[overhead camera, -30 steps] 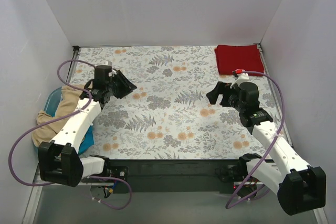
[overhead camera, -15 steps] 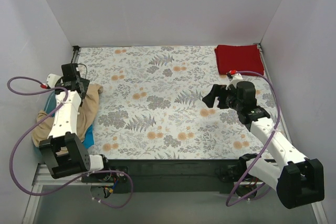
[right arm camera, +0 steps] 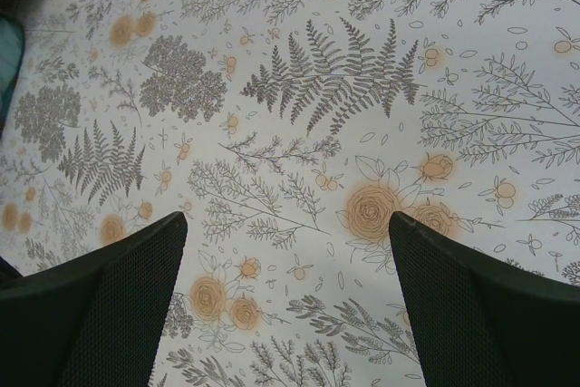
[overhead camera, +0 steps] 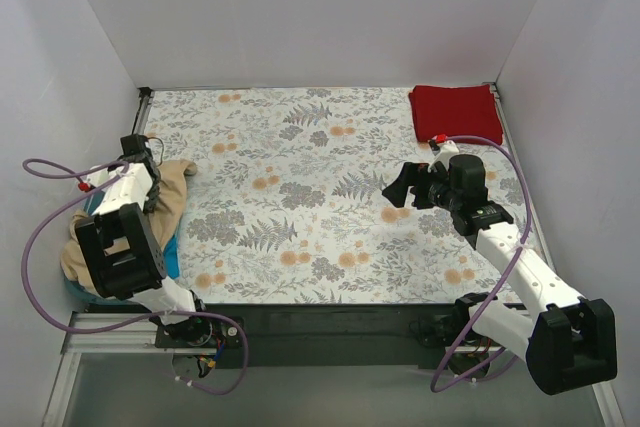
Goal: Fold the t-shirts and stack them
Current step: Grab the tshirt from the pile
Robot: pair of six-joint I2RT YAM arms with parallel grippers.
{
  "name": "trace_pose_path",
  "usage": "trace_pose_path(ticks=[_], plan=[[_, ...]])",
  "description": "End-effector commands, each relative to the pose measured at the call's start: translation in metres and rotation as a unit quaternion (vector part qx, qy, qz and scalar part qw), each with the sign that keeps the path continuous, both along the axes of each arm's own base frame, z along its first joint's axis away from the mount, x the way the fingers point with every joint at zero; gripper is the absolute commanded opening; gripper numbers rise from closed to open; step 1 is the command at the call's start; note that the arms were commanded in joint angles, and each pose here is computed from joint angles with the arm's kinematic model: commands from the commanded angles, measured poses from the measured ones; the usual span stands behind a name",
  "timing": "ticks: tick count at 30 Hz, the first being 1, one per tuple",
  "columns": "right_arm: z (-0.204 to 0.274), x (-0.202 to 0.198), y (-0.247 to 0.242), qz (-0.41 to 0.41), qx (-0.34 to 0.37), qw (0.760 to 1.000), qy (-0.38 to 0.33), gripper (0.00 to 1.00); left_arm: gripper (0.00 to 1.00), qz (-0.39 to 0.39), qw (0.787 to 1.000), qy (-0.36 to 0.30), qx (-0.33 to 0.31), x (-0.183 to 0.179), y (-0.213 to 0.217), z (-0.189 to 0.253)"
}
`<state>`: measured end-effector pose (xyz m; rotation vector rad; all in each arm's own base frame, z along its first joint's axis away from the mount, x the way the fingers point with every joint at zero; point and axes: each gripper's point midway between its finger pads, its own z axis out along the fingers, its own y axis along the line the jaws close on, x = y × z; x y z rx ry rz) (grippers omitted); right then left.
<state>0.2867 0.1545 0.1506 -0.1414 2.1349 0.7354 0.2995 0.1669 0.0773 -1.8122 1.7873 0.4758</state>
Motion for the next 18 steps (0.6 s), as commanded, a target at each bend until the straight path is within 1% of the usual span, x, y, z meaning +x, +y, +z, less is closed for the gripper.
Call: trace_pose_path(ticks=[1,2,5,8,10,11,13,14,15,16,18], plan=[[0.021,0.004,0.004,0.013,0.011,0.999,-0.029,0.98,0.17,0.014,0.999,-0.032,0.034,0.006,0.018,0.029],[0.022,0.003,0.005,0.013,0.012,0.999,-0.031,0.98,0.01,0.009,0.998,-0.046,0.040,0.010,0.019,0.039],[0.023,0.004,0.006,0.017,0.013,0.999,-0.031,0.98,0.00,-0.026,0.993,-0.091,0.063,0.023,0.021,0.082],[0.025,0.004,0.009,0.024,0.017,0.999,-0.030,0.98,0.00,-0.055,0.989,-0.109,0.080,0.025,0.020,0.117],[0.026,0.004,0.009,0.026,0.019,0.999,-0.031,0.98,0.00,-0.077,0.983,-0.143,0.087,0.032,0.016,0.145],[0.028,0.005,0.010,0.027,0.020,0.999,-0.033,0.98,0.00,-0.096,0.976,-0.169,0.101,0.035,0.014,0.171],[0.031,0.005,0.012,0.032,0.023,0.999,-0.033,0.98,0.00,-0.119,0.965,-0.205,0.110,0.039,0.008,0.199],[0.036,0.006,0.014,0.034,0.028,0.998,-0.036,0.98,0.00,-0.154,0.955,-0.230,0.106,0.044,-0.002,0.217],[0.038,0.006,0.015,0.039,0.031,0.998,-0.037,0.98,0.00,-0.168,0.948,-0.247,0.108,0.047,-0.006,0.231],[0.039,0.005,0.018,0.046,0.035,0.998,-0.034,0.98,0.00,-0.181,0.938,-0.273,0.115,0.051,-0.011,0.255],[0.044,0.007,0.020,0.052,0.038,0.997,-0.038,0.98,0.00,-0.217,0.920,-0.306,0.115,0.053,-0.024,0.284]])
